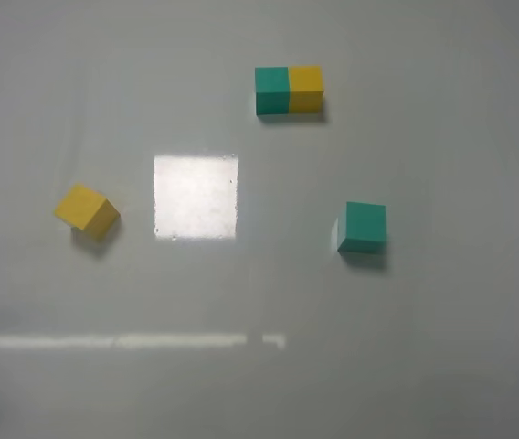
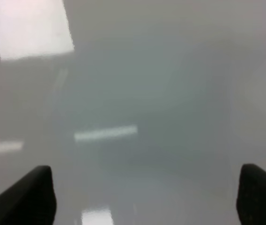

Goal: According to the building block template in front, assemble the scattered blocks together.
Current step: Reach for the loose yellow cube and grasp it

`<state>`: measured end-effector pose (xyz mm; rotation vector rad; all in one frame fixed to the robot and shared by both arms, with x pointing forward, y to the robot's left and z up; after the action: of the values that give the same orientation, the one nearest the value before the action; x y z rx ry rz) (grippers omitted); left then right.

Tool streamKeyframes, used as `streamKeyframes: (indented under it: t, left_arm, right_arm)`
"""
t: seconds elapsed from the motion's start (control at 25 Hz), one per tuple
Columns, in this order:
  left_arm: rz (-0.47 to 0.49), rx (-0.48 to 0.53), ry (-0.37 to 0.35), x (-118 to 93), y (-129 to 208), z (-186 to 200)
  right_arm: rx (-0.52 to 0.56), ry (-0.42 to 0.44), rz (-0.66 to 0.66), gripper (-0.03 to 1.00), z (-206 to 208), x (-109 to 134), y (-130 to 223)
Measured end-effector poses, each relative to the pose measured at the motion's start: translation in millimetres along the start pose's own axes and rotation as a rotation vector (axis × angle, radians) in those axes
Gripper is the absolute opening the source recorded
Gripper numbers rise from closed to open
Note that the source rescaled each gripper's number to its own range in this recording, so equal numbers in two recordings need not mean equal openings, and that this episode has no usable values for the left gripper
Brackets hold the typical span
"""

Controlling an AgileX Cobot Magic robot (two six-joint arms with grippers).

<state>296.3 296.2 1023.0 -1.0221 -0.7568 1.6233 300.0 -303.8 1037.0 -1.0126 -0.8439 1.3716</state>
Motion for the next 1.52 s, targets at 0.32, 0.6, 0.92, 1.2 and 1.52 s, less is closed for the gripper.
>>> streamKeyframes:
  t: [0.32, 0.6, 0.92, 1.2, 1.52]
  left_arm:
    - [0.000, 0.000, 0.000, 0.0, 0.0, 0.0]
    - [0.000, 0.000, 0.000, 0.0, 0.0, 0.0]
    - [0.000, 0.000, 0.000, 0.0, 0.0, 0.0]
    - [0.000, 0.000, 0.000, 0.0, 0.0, 0.0]
    - [0.000, 0.000, 0.000, 0.0, 0.0, 0.0]
  right_arm:
    - [0.000, 0.000, 0.000, 0.85, 0.0, 0.0, 0.0]
    - [0.000, 0.000, 0.000, 0.85, 0.0, 0.0, 0.0]
    - [0.000, 0.000, 0.000, 0.85, 0.0, 0.0, 0.0]
    - [0.000, 0.000, 0.000, 0.85, 0.0, 0.0, 0.0]
    - [-0.002, -0.004, 0.015, 0.84, 0.0, 0.7, -0.4]
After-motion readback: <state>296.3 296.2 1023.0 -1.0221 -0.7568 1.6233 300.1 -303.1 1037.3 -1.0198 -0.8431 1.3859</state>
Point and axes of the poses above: a point on each arm's last joint axis where the gripper is mounted, z pointing back along that axis away from the gripper, x along the wrist's bending axis when the last joint is at zero, y = z × x, the point moved 7 cm from there along -z, pointing out along that axis toward the gripper, and after that the axes turned 9 degrees about z, right-handed, at the moved point
